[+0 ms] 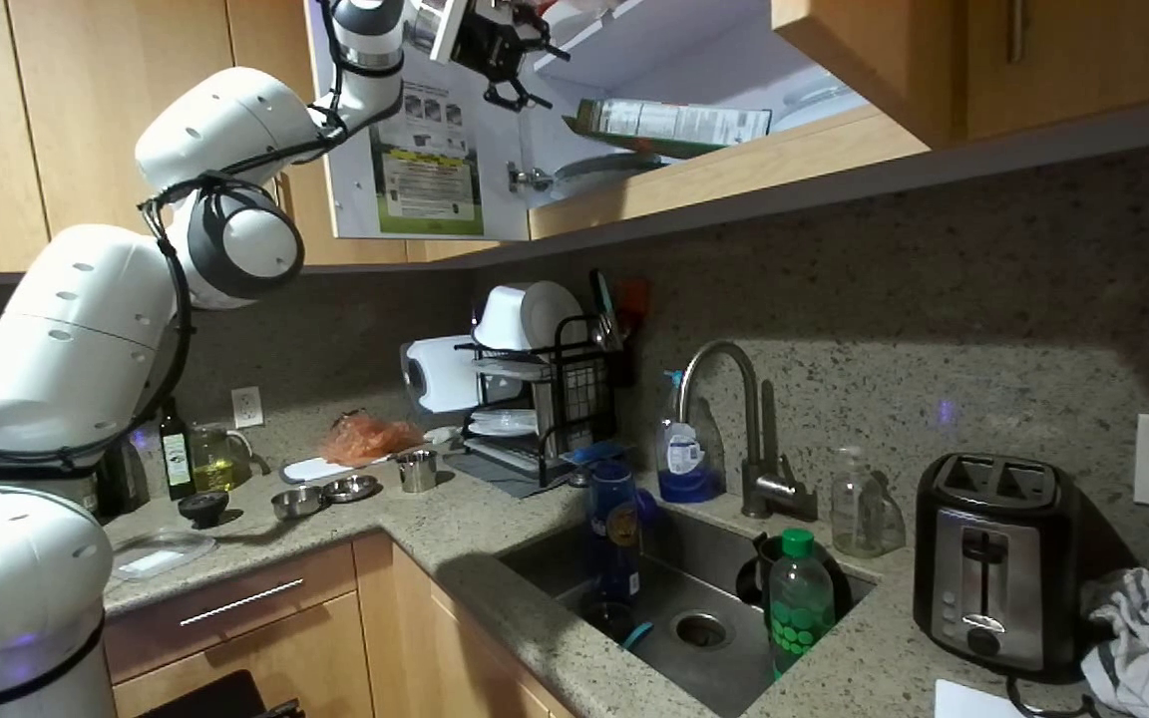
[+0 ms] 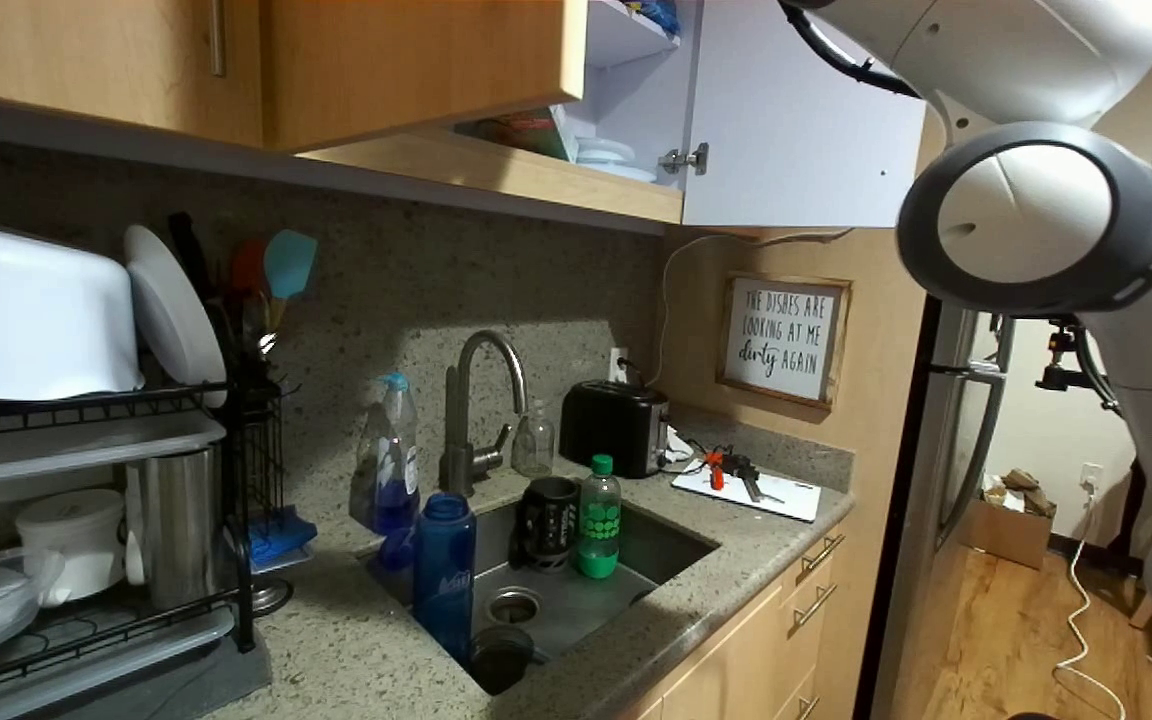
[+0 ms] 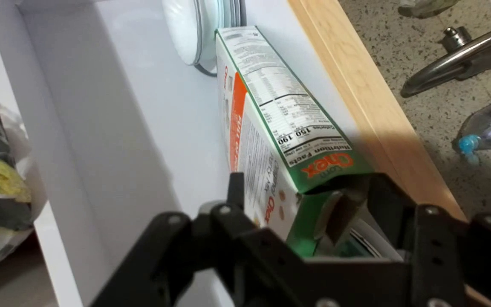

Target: Pick up the green box from the counter and place it inside the open upper cabinet

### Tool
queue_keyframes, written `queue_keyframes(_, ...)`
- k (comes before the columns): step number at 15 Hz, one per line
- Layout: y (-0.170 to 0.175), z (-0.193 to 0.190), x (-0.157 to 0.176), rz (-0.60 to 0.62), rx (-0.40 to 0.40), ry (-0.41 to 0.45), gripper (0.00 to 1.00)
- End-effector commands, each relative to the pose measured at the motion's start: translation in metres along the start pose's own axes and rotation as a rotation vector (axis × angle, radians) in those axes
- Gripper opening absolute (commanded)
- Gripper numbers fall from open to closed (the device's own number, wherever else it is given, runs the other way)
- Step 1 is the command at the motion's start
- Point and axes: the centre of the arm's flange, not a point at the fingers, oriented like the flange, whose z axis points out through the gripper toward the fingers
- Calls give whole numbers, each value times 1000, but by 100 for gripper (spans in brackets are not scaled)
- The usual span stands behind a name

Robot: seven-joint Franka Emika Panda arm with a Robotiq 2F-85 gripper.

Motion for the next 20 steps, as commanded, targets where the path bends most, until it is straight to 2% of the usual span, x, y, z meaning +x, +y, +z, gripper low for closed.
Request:
queue_keyframes(1,-13,-14,-15,-11,17,-27,44)
queue_keyframes(6,-19,-11,-17,-14,75,-49,7)
queue_keyframes(8,-24,-6,-19,-16,105,-69,3)
queue_keyframes(10,-28,-1,-22,-14,130,-91,1)
queue_keyframes(11,-29,2,-25,-12,143,-104,5)
queue_keyframes(15,-37,18,-29,-10,195,-151,7)
queue_keyframes(20,-38,43,-25,-4,195,-154,6)
